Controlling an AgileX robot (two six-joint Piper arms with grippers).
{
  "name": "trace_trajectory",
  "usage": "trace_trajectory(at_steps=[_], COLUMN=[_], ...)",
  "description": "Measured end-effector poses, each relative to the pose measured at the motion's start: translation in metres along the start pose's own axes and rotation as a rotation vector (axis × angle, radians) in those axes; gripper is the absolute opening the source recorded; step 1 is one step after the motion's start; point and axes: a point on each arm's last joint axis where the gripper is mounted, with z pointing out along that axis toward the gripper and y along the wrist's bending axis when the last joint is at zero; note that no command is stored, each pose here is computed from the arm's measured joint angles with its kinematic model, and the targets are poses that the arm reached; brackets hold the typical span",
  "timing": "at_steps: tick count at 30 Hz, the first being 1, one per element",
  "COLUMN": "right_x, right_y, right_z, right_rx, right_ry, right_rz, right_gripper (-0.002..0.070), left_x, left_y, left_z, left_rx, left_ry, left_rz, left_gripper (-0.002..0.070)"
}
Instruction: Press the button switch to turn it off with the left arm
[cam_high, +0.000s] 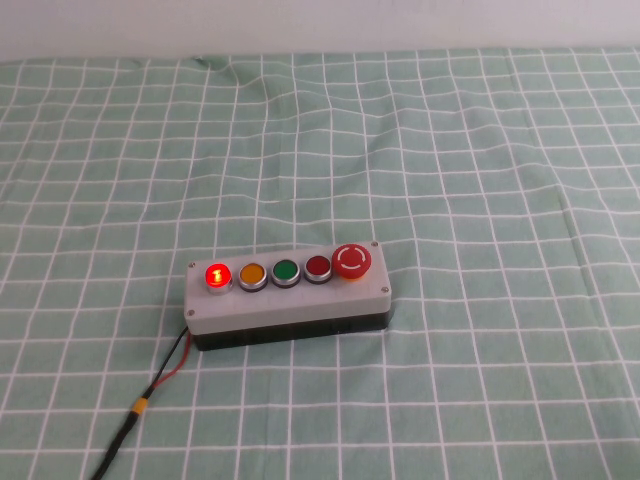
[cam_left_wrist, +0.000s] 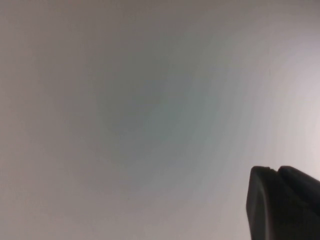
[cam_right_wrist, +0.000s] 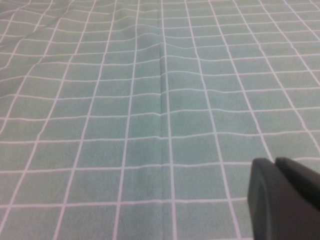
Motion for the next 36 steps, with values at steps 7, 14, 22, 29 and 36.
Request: trace_trajectory(at_steps=[7,14,22,29,36], right_x=[0.000,0.000,0.000,0.000,0.000], right_y=[0.000,0.000,0.000,0.000,0.000], right_z=[0.000,0.000,0.000,0.000,0.000], right_rx=[0.000,0.000,0.000,0.000,0.000], right_ry=[0.000,0.000,0.000,0.000,0.000], right_rz=[0.000,0.000,0.000,0.000,0.000], right_gripper=[-0.0017,-0.0017,-0.0017,-0.0017,-0.0017], left_x=[-0.047,-0.038,-0.010,0.019,0.053], left_y=[-0.002,0.003,0.006,0.009,0.003], left_z=[0.025,0.072,0.112,0.142,0.197], left_rx=[-0.043,-0.116,-0.132,-0.138,-0.015], left_ry=[0.155,0.608,0.701,0.925,1.364], left_rz=[-0.004,0.014,-0.073,-0.040,-0.054], left_gripper=[-0.0002,-0.0002,-0.0002,-0.0002,-0.0002])
